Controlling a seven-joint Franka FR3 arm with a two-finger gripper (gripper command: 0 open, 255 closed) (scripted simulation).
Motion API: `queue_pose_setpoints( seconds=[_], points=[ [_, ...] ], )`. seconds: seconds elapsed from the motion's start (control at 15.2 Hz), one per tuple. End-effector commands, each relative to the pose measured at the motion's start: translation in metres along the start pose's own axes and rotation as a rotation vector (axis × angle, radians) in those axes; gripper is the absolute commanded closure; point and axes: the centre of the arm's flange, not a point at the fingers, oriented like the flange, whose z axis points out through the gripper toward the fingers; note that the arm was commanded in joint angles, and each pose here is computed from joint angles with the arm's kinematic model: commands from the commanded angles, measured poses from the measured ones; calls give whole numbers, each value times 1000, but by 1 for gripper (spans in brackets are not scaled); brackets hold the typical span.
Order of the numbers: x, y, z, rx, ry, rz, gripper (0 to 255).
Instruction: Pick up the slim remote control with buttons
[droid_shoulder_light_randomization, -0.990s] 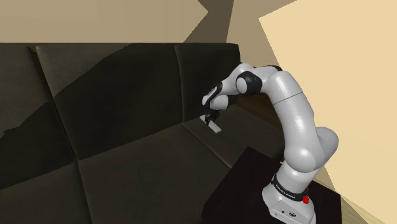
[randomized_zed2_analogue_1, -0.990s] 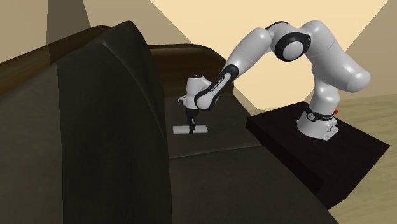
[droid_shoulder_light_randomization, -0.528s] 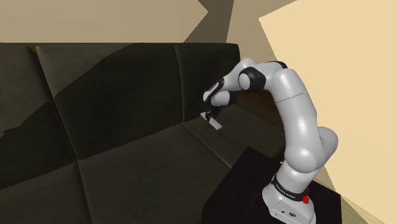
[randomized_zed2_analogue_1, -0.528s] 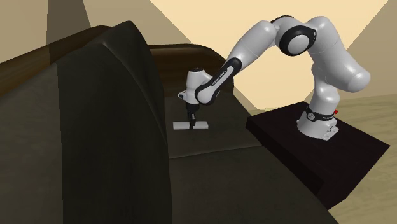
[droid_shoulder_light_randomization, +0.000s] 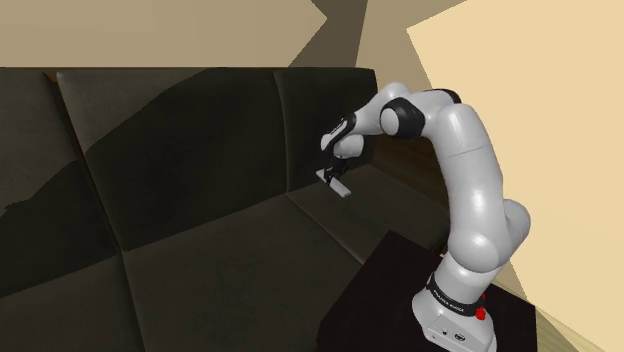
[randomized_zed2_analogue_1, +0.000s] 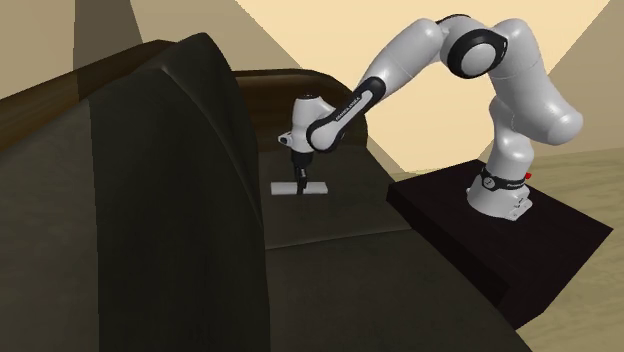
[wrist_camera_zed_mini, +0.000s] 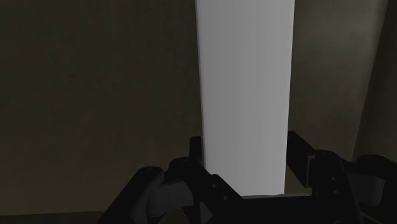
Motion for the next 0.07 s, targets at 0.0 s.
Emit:
queue_pose_setpoints(
  seconds=[0.0],
  points=[
    [1, 0, -3, 0, 0, 0, 255]
  ],
)
